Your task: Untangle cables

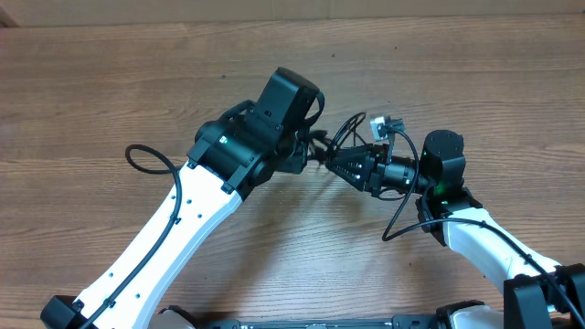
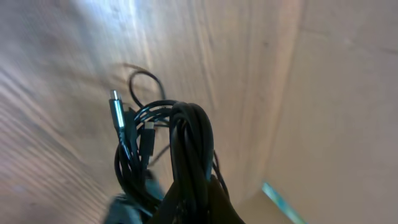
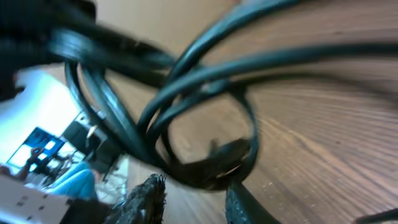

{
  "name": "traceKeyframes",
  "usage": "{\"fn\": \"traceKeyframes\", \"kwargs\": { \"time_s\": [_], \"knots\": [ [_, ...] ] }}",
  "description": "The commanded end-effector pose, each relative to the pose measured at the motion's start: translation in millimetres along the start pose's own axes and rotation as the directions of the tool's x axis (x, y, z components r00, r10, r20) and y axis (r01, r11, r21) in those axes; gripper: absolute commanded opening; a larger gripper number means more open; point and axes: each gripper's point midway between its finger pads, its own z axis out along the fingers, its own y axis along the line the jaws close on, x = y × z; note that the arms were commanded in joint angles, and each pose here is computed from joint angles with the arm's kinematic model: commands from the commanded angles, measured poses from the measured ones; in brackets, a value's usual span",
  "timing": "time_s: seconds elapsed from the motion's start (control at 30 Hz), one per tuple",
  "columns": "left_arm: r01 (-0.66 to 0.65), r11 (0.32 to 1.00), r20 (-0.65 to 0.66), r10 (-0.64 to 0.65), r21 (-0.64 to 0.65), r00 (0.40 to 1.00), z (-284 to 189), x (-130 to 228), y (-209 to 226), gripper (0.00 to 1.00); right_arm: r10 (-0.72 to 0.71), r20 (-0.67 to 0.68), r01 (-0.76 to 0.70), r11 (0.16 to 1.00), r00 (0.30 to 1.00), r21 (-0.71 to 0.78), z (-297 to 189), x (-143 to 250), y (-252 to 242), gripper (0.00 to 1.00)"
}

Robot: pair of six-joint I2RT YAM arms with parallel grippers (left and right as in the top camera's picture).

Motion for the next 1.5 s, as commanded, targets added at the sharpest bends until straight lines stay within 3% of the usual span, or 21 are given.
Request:
{"fn": "traceKeyframes", "kwargs": {
  "time_s": [0.0,0.33,1.0,1.07,1.23,1.47],
  "knots": [
    [0.024,1.000,0.045,-0.024,0.015,0.999,-5.1,-9.8,-2.7,0.04,-0.018,0.045,0.015,0.998,0.999,0.066,-1.5,-10.3,-9.9,0.36],
    [0.020,1.000,0.041,-0.020,0.010,0.999,-5.1,-8.6,-1.5,0.04,-0.040,0.078,0.032,0.995,0.996,0.099,-2.3,-17.8,-14.1,0.42],
    [0.013,1.000,0.022,-0.013,0.026,1.000,-4.9,-4.6,-5.9,0.04,-0.199,0.080,0.206,0.975,0.977,-0.087,13.7,-20.4,37.4,0.46],
    [0.013,1.000,0.023,-0.013,0.025,1.000,-5.1,-4.8,-5.6,0.04,-0.206,0.084,0.213,0.973,0.975,-0.090,14.0,-21.1,38.8,0.44],
    [0.013,1.000,0.023,-0.014,0.026,1.000,-5.1,-4.9,-5.9,0.04,-0.188,0.090,0.194,0.979,0.978,-0.057,14.5,-22.4,32.2,0.27],
    [0.015,1.000,0.023,-0.015,0.027,1.000,-5.1,-4.9,-6.1,0.04,-0.156,0.086,0.159,0.987,0.984,-0.018,15.0,-21.0,23.1,0.25]
  ]
}}
